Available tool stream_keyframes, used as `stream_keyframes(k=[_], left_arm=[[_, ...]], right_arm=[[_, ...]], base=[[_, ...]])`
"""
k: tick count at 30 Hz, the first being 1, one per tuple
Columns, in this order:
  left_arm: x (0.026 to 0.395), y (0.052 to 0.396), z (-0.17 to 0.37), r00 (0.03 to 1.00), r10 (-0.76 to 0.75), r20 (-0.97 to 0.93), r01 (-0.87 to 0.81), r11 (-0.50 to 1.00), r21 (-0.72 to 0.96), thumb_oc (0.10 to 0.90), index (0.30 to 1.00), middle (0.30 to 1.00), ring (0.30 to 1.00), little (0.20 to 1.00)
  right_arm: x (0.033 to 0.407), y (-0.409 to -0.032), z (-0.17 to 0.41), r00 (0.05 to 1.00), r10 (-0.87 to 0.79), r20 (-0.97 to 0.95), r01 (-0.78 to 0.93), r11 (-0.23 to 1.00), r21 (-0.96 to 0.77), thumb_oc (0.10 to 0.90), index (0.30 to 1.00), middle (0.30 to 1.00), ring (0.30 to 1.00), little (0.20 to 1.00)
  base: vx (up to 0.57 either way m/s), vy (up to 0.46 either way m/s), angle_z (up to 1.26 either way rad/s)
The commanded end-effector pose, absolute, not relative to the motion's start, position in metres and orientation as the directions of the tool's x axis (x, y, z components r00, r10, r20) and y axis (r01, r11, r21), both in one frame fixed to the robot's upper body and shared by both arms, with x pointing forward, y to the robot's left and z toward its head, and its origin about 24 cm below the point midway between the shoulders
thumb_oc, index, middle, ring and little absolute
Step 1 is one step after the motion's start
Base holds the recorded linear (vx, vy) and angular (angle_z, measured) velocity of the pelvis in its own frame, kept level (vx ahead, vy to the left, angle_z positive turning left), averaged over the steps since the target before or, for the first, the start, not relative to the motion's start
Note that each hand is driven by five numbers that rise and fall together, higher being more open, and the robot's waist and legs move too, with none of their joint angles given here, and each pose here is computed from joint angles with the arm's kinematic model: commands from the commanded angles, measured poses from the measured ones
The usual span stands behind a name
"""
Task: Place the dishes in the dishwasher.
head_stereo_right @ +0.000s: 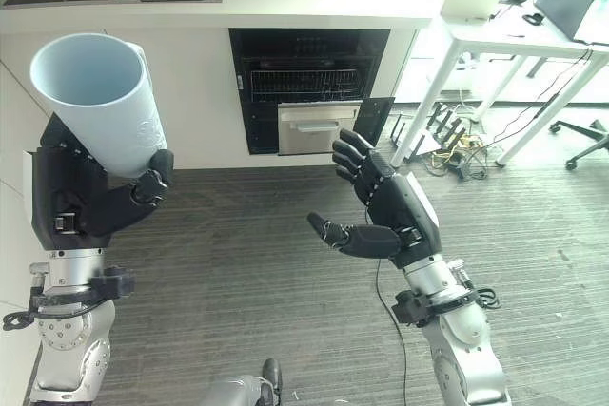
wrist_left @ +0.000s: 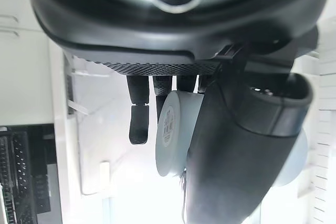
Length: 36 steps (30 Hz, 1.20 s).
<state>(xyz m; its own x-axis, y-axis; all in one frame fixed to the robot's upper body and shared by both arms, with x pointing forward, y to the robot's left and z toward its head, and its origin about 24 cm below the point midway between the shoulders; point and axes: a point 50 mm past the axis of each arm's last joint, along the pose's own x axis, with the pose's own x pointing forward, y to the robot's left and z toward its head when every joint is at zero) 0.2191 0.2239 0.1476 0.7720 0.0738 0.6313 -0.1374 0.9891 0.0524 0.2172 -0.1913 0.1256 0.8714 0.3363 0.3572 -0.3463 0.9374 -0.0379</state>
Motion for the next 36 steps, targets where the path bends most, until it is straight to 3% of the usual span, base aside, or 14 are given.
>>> stream_keyframes(k=[1,10,19,24,36], left_arm=[[0.212,0.218,0.189,0.608,-0.013,0.794,-0.14,0.982,0.123,0.4,0.3,0.3,0.3,0.3],[0.212,0.218,0.186,0.644,-0.045,0.764,-0.156,0.969,0.189,0.4,0.3,0.3,0.3,0.3],[0.216,0.22,0.179,0.684,0.029,0.729,-0.124,0.989,0.077,0.4,0.3,0.3,0.3,0.3],[0.207,0.216,0.173,0.682,-0.013,0.731,-0.071,0.994,0.083,0.4,0.3,0.3,0.3,0.3],[0.198,0.221,0.17,0.643,0.039,0.765,-0.114,0.993,0.045,0.4,0.3,0.3,0.3,0.3]], right_arm=[[0.215,-0.195,0.162,0.774,0.309,0.552,-0.33,0.942,-0.063,0.8,0.9,0.9,0.9,0.9],[0.214,-0.19,0.16,0.754,0.34,0.562,-0.39,0.92,-0.033,0.8,0.9,0.9,0.9,0.9],[0.222,-0.189,0.169,0.748,0.387,0.54,-0.403,0.91,-0.093,0.8,0.9,0.9,0.9,0.9],[0.213,-0.202,0.164,0.765,0.386,0.515,-0.382,0.916,-0.119,0.8,0.9,0.9,0.9,0.9],[0.218,-0.201,0.157,0.799,0.369,0.474,-0.341,0.928,-0.147,0.8,0.9,0.9,0.9,0.9]], base=[[0.08,-0.118,-0.09],[0.21,-0.237,0.1],[0.3,-0.468,-0.03],[0.19,-0.282,-0.22],[0.14,0.098,-0.04]])
